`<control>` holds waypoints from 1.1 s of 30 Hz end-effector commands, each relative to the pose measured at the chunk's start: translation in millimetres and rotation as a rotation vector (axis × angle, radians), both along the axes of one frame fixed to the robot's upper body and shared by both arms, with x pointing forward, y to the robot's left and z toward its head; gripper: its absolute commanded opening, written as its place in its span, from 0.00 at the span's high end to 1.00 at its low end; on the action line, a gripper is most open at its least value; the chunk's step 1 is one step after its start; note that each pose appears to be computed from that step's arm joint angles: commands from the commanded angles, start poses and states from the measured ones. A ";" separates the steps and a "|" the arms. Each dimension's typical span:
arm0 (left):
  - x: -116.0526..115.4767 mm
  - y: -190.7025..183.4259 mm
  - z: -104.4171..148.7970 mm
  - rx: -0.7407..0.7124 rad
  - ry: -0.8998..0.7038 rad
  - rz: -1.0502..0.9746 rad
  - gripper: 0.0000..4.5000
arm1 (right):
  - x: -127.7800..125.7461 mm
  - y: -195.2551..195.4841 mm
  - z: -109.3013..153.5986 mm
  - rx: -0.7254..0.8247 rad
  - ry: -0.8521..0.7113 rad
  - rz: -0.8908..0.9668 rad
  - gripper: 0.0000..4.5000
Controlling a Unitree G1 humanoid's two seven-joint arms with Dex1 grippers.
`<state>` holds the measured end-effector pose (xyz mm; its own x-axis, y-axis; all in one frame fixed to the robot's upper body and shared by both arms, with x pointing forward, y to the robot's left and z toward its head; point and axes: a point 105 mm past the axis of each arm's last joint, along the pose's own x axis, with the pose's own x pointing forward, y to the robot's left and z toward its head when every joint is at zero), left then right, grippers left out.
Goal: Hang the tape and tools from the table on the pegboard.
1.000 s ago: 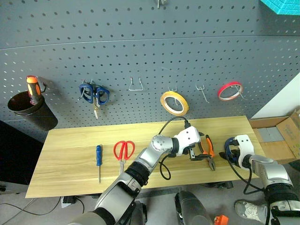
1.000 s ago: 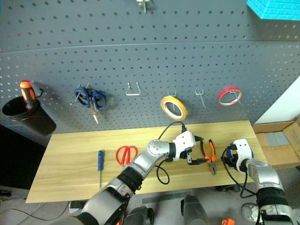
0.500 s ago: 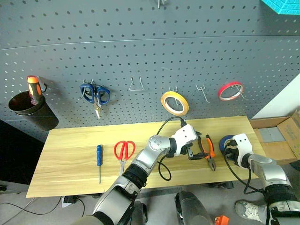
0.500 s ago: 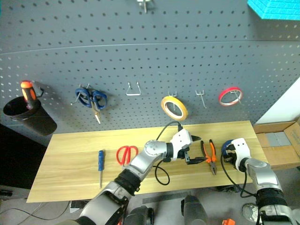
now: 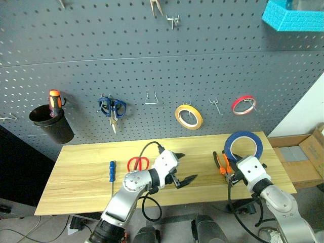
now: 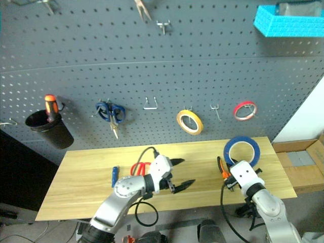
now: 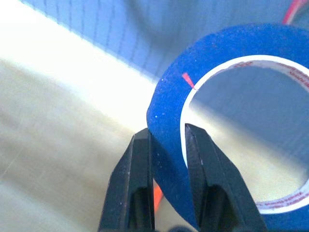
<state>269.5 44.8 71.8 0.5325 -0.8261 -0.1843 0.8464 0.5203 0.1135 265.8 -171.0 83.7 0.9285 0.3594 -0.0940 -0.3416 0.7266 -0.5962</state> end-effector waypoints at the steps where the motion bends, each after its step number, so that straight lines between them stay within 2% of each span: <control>1: 5.0 6.0 23.5 -0.037 -0.057 0.056 0.00 | 13.7 10.3 24.9 -0.048 -0.174 0.058 0.92; 7: 33.4 -4.1 40.9 -0.067 -0.113 0.112 0.00 | 58.2 17.2 30.4 -0.051 -0.198 0.158 0.92; 11: 41.9 -10.4 46.7 -0.088 -0.117 0.114 0.00 | 80.8 17.2 34.2 -0.043 -0.191 0.194 0.92; 16: 44.5 -12.6 44.3 -0.064 -0.128 0.096 0.00 | 93.3 18.7 30.9 -0.028 -0.137 0.250 0.92; 21: 52.4 -6.7 47.3 -0.058 -0.142 0.117 0.00 | 99.0 20.0 25.4 0.048 -0.018 0.310 0.92; 25: 52.0 -5.9 46.3 -0.055 -0.143 0.114 0.00 | 98.5 15.3 17.6 0.079 0.048 0.309 0.63; 30: 52.0 -4.0 43.8 -0.039 -0.147 0.110 0.00 | 92.2 6.5 6.7 0.046 0.082 0.275 0.26; 33: 41.5 -1.8 33.2 0.005 -0.145 0.079 0.00 | 82.2 0.6 -1.6 0.055 0.113 0.249 0.03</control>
<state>318.7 45.3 101.8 0.6401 -0.7589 -0.1200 0.7641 0.6125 0.2024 349.0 -166.6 68.2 0.7797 0.5928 -0.2015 -0.6059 0.6334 -0.4813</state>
